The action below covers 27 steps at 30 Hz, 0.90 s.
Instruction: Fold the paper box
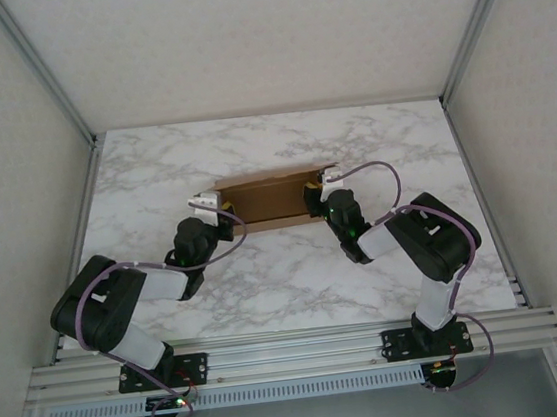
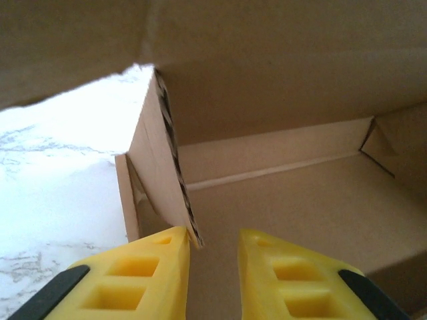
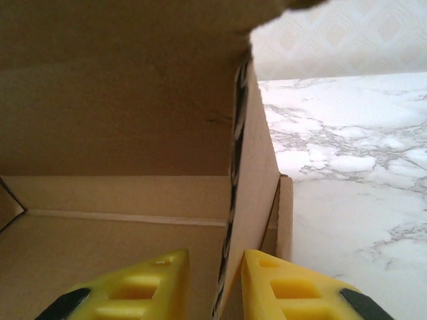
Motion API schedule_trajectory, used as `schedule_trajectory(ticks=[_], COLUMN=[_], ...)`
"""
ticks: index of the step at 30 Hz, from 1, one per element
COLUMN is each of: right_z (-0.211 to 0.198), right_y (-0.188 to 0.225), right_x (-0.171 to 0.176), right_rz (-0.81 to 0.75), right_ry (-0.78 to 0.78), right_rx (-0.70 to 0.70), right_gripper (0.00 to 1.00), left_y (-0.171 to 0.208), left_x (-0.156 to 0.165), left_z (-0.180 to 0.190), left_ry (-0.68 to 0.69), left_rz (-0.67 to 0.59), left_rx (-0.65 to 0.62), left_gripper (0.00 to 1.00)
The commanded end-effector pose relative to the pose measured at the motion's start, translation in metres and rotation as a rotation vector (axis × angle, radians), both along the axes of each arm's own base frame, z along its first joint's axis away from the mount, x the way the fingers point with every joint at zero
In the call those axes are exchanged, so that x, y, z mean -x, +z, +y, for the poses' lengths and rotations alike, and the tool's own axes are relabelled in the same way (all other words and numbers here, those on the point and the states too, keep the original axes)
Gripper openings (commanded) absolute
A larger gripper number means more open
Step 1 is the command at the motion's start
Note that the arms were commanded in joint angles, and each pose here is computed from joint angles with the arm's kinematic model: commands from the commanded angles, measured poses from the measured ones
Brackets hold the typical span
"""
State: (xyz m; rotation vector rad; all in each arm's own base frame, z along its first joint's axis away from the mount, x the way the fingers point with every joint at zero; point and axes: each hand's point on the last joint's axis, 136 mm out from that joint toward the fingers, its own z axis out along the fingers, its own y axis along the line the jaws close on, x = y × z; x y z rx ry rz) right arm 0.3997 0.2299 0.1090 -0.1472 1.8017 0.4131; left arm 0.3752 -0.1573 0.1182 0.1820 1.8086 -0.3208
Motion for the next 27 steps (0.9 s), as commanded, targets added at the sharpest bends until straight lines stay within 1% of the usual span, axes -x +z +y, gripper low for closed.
schedule_trajectory(ticks=[1, 3, 9, 13, 17, 19, 21, 24, 27], right_z=[0.016, 0.015, 0.011, 0.01, 0.004, -0.006, -0.018, -0.029, -0.045], right_y=[0.001, 0.005, 0.009, 0.017, 0.025, 0.019, 0.023, 0.039, 0.07], right_x=[0.015, 0.018, 0.026, 0.035, 0.051, 0.064, 0.075, 0.092, 0.103], right_rz=[0.025, 0.024, 0.019, 0.011, 0.019, 0.046, 0.039, 0.015, 0.04], right_ry=[0.072, 0.074, 0.083, 0.109, 0.131, 0.119, 0.095, 0.095, 0.057], right_rx=[-0.039, -0.049, -0.056, -0.075, -0.103, -0.107, -0.116, -0.074, -0.05], right_gripper=[0.28, 0.29, 0.41, 0.44, 0.45, 0.45, 0.44, 0.43, 0.4], left_y=[-0.019, -0.02, -0.023, -0.024, -0.024, -0.022, -0.02, -0.015, -0.011], left_x=[0.013, 0.015, 0.021, 0.022, 0.02, 0.019, 0.018, 0.019, 0.02], left_z=[-0.009, -0.007, -0.005, -0.007, -0.007, -0.007, -0.007, -0.007, -0.008], left_ry=[-0.046, -0.04, -0.024, -0.026, -0.019, -0.017, -0.015, -0.016, -0.013], left_rz=[0.063, 0.067, 0.068, 0.068, 0.071, 0.066, 0.06, 0.049, 0.046], left_rx=[-0.053, -0.058, -0.059, -0.071, -0.075, -0.075, -0.072, -0.056, -0.026], left_gripper=[0.25, 0.24, 0.22, 0.22, 0.22, 0.23, 0.23, 0.24, 0.24])
